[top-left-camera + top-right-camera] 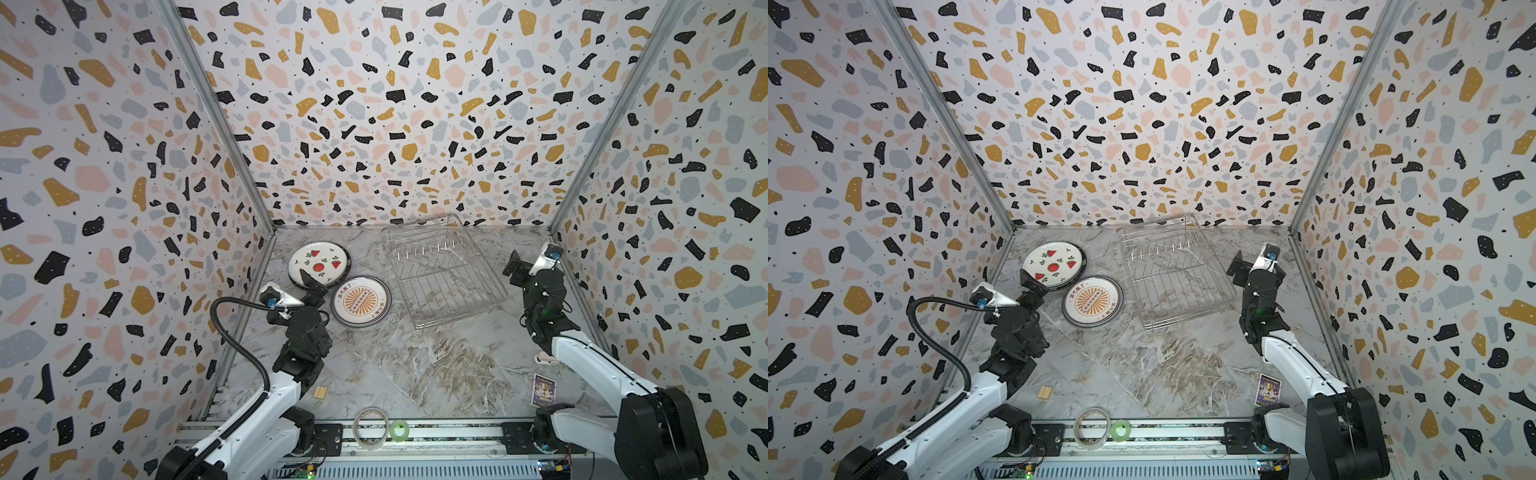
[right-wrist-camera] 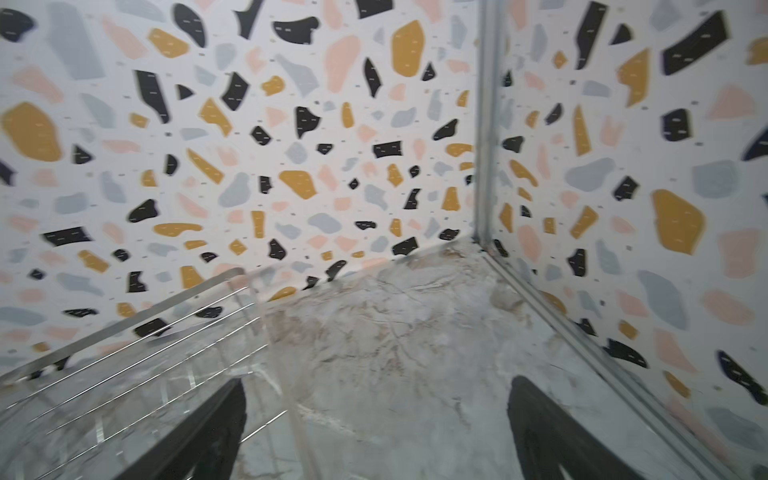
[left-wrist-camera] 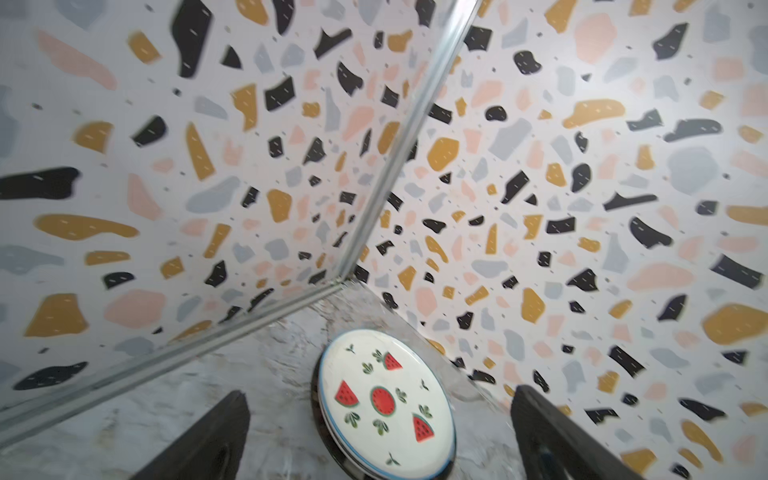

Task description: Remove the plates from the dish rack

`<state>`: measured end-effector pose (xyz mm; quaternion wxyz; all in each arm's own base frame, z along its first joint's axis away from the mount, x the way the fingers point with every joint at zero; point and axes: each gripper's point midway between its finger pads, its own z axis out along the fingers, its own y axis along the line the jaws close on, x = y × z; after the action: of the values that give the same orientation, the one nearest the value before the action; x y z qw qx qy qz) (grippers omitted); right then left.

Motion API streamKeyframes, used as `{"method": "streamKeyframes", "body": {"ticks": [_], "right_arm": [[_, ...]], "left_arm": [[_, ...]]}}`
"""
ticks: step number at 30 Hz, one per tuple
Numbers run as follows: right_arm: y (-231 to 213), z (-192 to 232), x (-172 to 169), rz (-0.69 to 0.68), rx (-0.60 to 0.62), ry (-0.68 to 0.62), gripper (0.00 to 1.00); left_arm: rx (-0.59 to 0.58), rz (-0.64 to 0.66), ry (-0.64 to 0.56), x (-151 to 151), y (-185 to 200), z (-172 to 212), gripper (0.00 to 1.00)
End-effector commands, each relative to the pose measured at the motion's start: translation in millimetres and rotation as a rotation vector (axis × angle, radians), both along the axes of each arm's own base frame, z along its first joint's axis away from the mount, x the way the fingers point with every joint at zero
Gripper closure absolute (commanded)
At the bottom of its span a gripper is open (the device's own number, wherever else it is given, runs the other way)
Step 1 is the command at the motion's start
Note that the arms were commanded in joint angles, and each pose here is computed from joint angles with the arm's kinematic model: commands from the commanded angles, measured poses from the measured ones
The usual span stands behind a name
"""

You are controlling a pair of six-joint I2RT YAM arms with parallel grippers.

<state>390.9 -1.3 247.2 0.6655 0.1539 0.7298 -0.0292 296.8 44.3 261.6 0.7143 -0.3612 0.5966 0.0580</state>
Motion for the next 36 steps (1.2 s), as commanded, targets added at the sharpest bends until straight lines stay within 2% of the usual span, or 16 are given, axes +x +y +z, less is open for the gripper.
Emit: {"method": "streamKeyframes", "body": {"ticks": [1, 3, 6, 9, 13, 15, 19, 22, 25, 30, 32, 34, 36], "right_arm": [[-35.6, -41.2, -13.7, -0.146, -0.094, 0.105, 0.01], [-47.3, -59.7, -21.5, -0.2, -0.194, 0.144, 0.01], [-61.2, -81.2, -33.8, -0.278, -0.248, 0.206, 0.0], [-48.0, -102.8, -32.2, -0.178, -0.239, 0.226, 0.0], [-44.6, -127.7, -30.3, -0.159, -0.22, 0.278, 0.01], [-39.3, -121.4, -30.2, -0.123, -0.213, 0.233, 0.01], [-26.3, -106.9, -35.4, -0.027, -0.206, 0.113, 0.01], [-20.6, -104.0, -34.2, 0.048, -0.184, 0.079, 0.01], [-17.7, -104.7, -41.2, 0.1, -0.15, -0.008, 0.01], [-14.1, -109.0, -40.4, 0.123, -0.158, 0.008, 0.01], [-3.2, -114.4, -36.9, 0.192, -0.177, 0.021, 0.01], [9.5, -110.6, -34.9, 0.248, -0.224, -0.033, 0.01], [12.5, -121.6, -28.9, 0.258, -0.23, 0.04, 0.01]], "left_arm": [[0.084, 0.169, 0.1, -19.3, 28.1, -12.8, 0.01], [0.12, 0.196, 0.125, -27.9, 35.1, -27.2, 0.02], [0.162, 0.227, 0.177, -35.2, 45.7, -50.7, 0.02], [0.186, 0.231, 0.255, -27.3, 50.3, -69.8, 0.02], [0.182, 0.197, 0.302, -16.0, 51.9, -95.1, 0.03], [0.181, 0.215, 0.315, -17.5, 54.2, -105.1, 0.02], [0.223, 0.13, 0.293, -5.5, 44.4, -111.3, 0.06], [0.241, 0.085, 0.314, 4.3, 39.0, -113.3, 0.05], [0.24, 0.056, 0.322, 11.6, 39.4, -114.7, 0.04], [0.275, -0.02, 0.338, 23.6, 29.1, -115.7, 0.06], [0.277, -0.036, 0.321, 20.7, 27.3, -114.9, 0.06], [0.287, -0.063, 0.311, 21.2, 23.7, -114.2, 0.06], [0.311, -0.112, 0.304, 23.6, 16.5, -114.5, 0.1]]}}
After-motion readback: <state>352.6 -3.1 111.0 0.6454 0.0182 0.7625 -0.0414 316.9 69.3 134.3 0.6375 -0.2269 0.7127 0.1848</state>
